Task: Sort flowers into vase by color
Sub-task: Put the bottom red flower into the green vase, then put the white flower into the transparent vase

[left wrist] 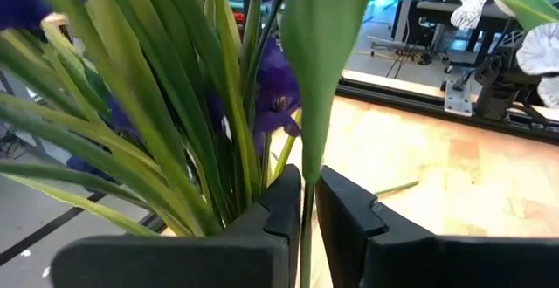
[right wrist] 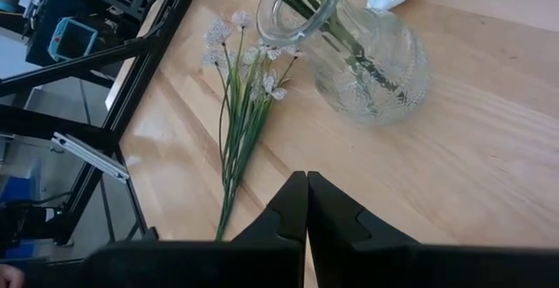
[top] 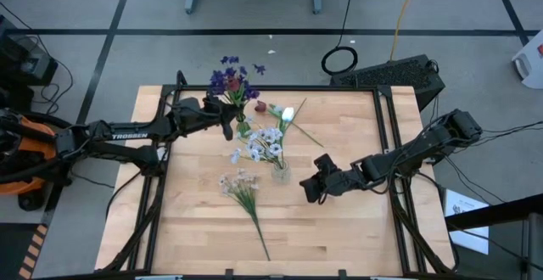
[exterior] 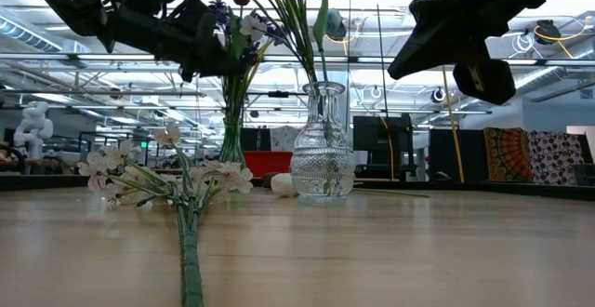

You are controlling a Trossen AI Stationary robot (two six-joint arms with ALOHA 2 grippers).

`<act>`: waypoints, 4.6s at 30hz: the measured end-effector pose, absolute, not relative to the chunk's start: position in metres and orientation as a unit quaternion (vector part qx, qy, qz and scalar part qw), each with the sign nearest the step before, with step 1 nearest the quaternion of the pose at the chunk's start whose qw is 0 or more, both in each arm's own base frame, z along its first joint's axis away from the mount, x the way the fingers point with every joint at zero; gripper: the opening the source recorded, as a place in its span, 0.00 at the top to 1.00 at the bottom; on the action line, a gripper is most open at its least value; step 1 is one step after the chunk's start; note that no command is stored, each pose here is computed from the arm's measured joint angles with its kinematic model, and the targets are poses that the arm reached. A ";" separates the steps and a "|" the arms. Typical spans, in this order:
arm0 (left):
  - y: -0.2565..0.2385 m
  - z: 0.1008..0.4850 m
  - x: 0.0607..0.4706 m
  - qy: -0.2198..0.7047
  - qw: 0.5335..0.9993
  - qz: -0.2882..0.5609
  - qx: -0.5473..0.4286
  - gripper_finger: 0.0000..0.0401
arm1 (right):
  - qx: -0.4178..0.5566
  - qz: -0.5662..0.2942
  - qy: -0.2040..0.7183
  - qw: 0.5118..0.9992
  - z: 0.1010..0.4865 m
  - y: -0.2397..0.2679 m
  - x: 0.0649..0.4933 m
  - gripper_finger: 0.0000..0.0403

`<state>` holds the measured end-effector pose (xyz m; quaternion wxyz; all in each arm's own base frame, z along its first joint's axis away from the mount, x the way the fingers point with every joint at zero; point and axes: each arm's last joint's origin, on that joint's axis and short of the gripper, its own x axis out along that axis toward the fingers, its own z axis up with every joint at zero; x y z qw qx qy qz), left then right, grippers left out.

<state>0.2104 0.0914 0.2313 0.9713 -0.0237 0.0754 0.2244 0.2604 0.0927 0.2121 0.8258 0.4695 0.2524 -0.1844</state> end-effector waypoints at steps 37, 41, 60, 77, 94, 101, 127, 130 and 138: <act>0.061 0.255 0.145 0.123 0.969 0.195 -0.086 0.64 | 0.474 -0.214 0.263 0.813 0.214 0.074 0.259 1.00; 0.056 0.254 0.134 0.130 0.962 0.200 -0.136 0.64 | 0.465 -0.249 0.292 0.798 0.214 0.065 0.248 1.00; 0.049 0.231 0.129 0.208 0.890 0.267 -0.305 0.68 | 0.380 -0.318 0.415 0.763 0.207 -0.028 0.227 1.00; 0.050 0.231 0.129 0.193 0.872 0.288 -0.346 0.68 | 0.253 -0.243 0.437 0.828 0.191 -0.102 0.232 0.85; 0.051 0.231 0.128 0.182 0.860 0.309 -0.362 0.68 | 0.134 -0.171 0.471 0.855 0.174 -0.131 0.285 0.67; 0.051 0.230 0.128 0.184 0.859 0.310 -0.362 0.68 | -0.016 -0.080 0.499 0.863 0.166 -0.139 0.317 0.71; 0.051 0.229 0.129 0.192 0.858 0.312 -0.361 0.68 | -0.262 0.069 0.495 0.826 0.141 -0.142 0.359 0.81; 0.051 0.228 0.129 0.196 0.856 0.313 -0.361 0.68 | -0.282 0.079 0.489 0.822 0.141 -0.139 0.361 0.81; 0.051 0.227 0.128 0.203 0.854 0.316 -0.361 0.68 | -0.302 0.105 0.498 0.806 0.129 -0.137 0.362 0.81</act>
